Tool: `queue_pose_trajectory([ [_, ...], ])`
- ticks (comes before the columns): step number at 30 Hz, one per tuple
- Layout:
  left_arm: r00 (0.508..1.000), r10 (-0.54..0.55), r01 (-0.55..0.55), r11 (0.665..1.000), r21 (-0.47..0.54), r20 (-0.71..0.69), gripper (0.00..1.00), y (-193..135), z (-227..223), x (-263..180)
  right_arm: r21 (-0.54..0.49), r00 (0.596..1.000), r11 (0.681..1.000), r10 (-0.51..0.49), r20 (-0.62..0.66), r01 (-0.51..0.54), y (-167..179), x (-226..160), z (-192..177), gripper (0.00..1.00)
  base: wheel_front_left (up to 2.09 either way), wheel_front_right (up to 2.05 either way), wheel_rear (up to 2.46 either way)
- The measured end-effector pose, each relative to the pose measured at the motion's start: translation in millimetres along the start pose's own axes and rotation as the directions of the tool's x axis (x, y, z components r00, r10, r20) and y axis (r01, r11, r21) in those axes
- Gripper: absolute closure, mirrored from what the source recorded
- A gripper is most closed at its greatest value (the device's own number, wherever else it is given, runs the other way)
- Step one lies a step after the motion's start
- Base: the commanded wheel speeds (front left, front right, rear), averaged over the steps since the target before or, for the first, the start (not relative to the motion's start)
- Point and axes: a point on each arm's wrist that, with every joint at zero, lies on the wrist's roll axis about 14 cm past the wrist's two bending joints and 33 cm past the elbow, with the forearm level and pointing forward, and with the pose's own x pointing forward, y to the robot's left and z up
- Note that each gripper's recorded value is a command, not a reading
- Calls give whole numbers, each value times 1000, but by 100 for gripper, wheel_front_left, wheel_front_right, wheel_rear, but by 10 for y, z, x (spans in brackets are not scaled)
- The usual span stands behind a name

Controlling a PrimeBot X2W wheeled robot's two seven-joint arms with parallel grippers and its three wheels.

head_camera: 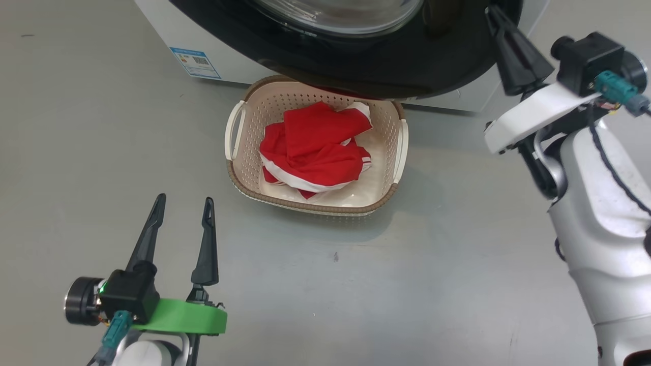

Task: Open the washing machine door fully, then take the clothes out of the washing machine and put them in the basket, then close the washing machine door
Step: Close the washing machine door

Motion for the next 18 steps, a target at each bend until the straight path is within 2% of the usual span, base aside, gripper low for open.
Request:
queue_pose_trajectory([
  [5,1000,-10,10,1000,-2,9,0,-34,18,45,-27,1000,999,-20,1,20,-174,98,27,100,0,0,0],
  [18,1000,-24,24,1000,3,0,0,-57,-24,129,-59,1000,998,-14,6,14,-331,469,109,100,0,0,0],
])
